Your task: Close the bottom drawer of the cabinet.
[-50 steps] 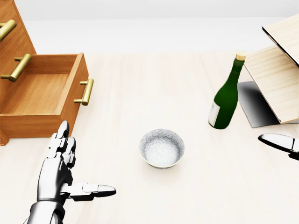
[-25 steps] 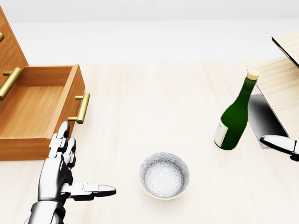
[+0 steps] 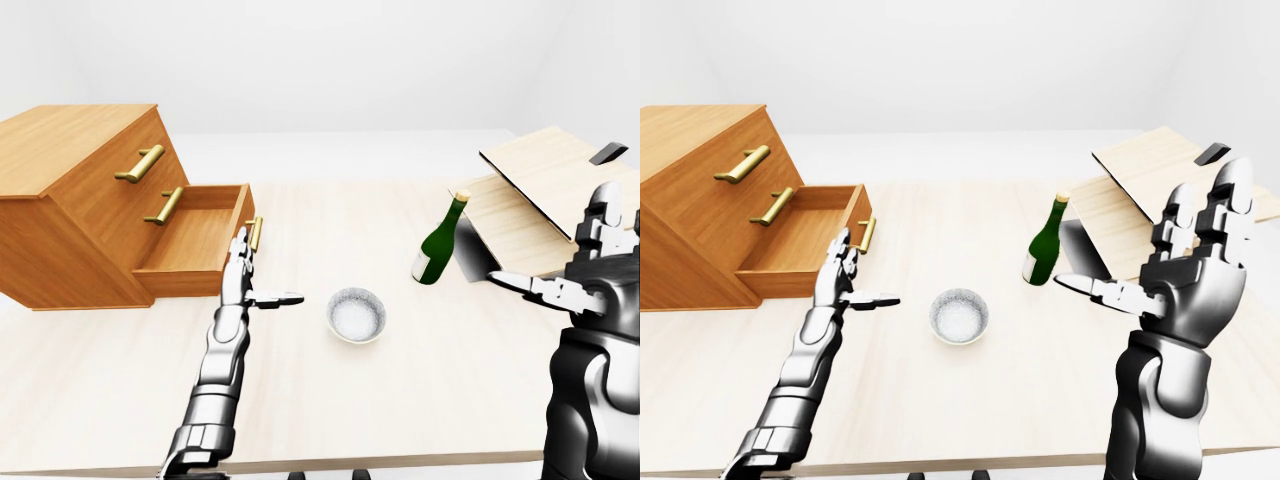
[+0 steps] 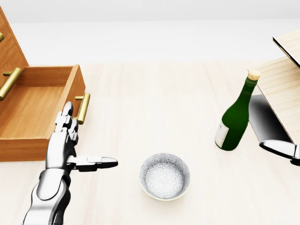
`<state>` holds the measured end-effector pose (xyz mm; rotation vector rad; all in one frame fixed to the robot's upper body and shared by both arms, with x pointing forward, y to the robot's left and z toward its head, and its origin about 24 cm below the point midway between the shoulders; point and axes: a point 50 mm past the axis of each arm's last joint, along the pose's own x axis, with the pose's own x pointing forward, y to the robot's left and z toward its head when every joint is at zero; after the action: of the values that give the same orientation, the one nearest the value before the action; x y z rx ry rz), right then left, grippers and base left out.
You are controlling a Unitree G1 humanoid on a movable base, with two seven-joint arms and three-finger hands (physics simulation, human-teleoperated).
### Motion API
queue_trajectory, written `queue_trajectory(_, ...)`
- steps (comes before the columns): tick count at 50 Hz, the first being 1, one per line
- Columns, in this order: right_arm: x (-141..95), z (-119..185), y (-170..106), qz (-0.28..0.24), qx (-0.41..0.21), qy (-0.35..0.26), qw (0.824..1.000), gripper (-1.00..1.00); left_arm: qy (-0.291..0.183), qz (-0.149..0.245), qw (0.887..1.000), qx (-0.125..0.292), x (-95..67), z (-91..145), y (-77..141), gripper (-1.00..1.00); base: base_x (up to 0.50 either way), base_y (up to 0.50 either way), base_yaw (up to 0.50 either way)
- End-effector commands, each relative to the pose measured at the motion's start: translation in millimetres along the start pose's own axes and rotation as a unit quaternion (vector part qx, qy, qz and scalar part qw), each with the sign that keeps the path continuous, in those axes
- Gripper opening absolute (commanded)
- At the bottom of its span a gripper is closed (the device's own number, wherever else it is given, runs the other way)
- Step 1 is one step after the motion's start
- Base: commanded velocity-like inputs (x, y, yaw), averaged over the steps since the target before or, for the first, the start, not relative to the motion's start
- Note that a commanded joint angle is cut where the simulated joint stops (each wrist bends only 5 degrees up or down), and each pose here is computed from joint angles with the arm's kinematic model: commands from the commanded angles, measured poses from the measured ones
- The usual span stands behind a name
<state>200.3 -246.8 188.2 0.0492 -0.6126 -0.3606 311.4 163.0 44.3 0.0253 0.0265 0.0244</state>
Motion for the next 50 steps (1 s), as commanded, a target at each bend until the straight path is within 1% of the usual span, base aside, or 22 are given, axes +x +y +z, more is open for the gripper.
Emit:
queue_trajectory(1,0.2,1.2,2.2,0.011,-0.001,-0.003,1.0,1.0,0.01,0.006,1.0,0.006,28.3,4.9,0.3,1.0,0.0,0.0,0.0)
queue_trajectory(5,-0.2,1.2,3.3,0.015,-0.001,-0.003,1.0,1.0,0.01,0.003,1.0,0.01,30.5,6.3,-1.0,1.0,0.0,0.0,0.0)
queue_trajectory(7,-1.0,1.7,2.9,0.016,-0.001,-0.003,1.0,1.0,0.027,0.004,1.0,0.015,35.5,3.0,-0.8,1.0,0.0,0.0,0.0)
queue_trajectory(12,-0.1,2.1,3.3,0.017,-0.001,-0.005,1.0,1.0,0.087,0.012,0.996,0.024,45.4,-11.7,2.7,1.0,0.0,0.0,0.0)
queue_trajectory(15,-0.7,0.9,3.3,0.017,-0.002,-0.002,1.0,1.0,0.104,0.018,0.994,0.028,47.4,-15.3,4.7,1.0,0.0,0.0,0.0)
queue_trajectory(22,-0.8,0.9,3.8,0.018,-0.002,-0.002,1.0,1.0,0.133,0.023,0.99,0.035,45.6,-25.5,6.6,1.0,0.0,0.0,0.0)
queue_trajectory(23,-0.9,0.9,3.9,0.019,-0.002,-0.002,1.0,1.0,0.144,0.026,0.988,0.037,43.5,-30.7,7.1,1.0,0.0,0.0,0.0)
queue_trajectory(28,-1.6,0.0,3.5,0.019,-0.003,0.001,1.0,1.0,0.172,0.028,0.984,0.036,38.4,-42.7,7.6,1.0,0.0,0.0,0.0)
queue_trajectory(32,-1.3,-1.2,3.7,0.019,-0.004,0.003,1.0,1.0,0.176,0.03,0.983,0.034,37.8,-43.9,9.0,1.0,0.0,0.0,0.0)
queue_trajectory(40,-1.5,-3.9,3.9,0.02,-0.006,0.009,1.0,1.0,0.167,0.04,0.985,0.03,41.1,-38.2,13.9,1.0,0.0,0.0,0.0)
queue_trajectory(42,-1.9,-5.0,4.6,0.021,-0.008,0.011,1.0,1.0,0.165,0.045,0.985,0.026,42.0,-36.5,16.9,1.0,0.0,0.0,0.0)
queue_trajectory(43,-1.8,-6.7,4.4,0.022,-0.008,0.015,1.0,1.0,0.163,0.054,0.985,0.018,43.6,-34.0,20.6,1.0,0.0,0.0,0.0)
queue_trajectory(50,-2.1,-6.8,5.0,0.024,-0.009,0.015,1.0,1.0,0.15,0.068,0.986,0.008,46.7,-26.8,28.9,1.0,0.0,0.0,0.0)
